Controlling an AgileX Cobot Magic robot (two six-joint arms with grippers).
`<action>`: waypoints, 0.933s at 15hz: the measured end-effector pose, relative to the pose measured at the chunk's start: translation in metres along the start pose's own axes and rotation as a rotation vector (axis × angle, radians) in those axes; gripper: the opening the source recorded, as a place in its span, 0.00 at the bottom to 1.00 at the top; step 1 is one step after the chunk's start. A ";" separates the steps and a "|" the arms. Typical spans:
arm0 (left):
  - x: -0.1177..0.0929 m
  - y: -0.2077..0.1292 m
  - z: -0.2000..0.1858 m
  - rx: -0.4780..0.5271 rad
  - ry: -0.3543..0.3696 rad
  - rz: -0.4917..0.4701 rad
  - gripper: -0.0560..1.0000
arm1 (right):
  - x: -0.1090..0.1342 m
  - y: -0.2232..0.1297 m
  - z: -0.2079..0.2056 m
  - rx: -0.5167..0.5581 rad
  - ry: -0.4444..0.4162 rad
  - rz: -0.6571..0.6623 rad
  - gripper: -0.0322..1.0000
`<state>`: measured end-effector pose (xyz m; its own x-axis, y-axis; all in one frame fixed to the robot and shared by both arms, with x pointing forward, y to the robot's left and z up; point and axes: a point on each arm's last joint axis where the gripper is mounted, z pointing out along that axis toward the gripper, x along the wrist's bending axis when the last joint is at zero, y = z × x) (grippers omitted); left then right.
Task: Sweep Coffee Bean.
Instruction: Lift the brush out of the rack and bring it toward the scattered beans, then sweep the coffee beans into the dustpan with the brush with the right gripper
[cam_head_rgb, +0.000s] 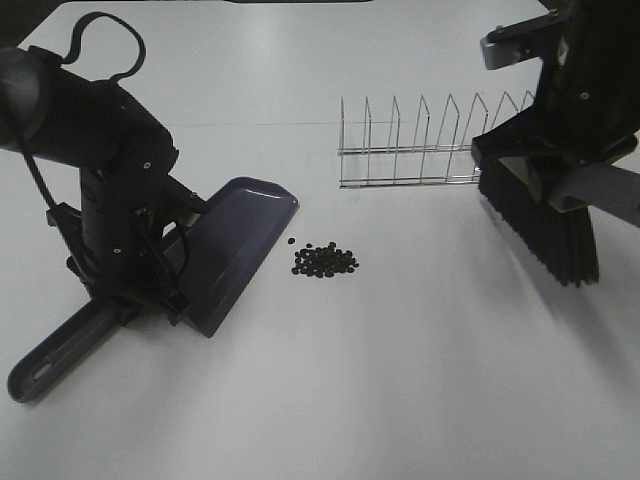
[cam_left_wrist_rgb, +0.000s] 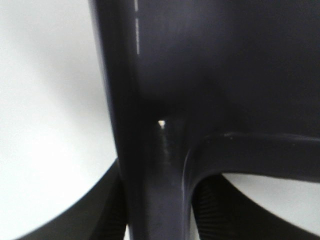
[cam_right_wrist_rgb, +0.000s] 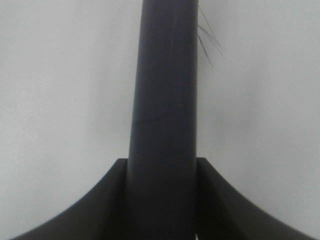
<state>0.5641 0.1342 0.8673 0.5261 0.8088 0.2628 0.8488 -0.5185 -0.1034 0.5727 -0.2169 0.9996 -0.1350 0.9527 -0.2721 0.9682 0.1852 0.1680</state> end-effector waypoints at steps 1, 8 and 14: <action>-0.001 0.002 -0.001 0.007 0.005 0.002 0.36 | 0.012 0.001 0.006 0.009 0.003 -0.022 0.37; -0.007 0.010 -0.001 0.013 -0.049 0.077 0.36 | 0.086 0.009 0.056 -0.020 0.071 -0.136 0.37; -0.012 0.012 0.001 0.024 -0.091 0.094 0.36 | 0.126 0.007 0.083 0.020 0.299 -0.060 0.37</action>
<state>0.5681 0.1189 0.8620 0.6053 0.7792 0.1625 0.7957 -0.5876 -0.1468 0.5802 -0.1153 0.8875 -0.2454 0.9694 0.0109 0.9602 0.2415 0.1406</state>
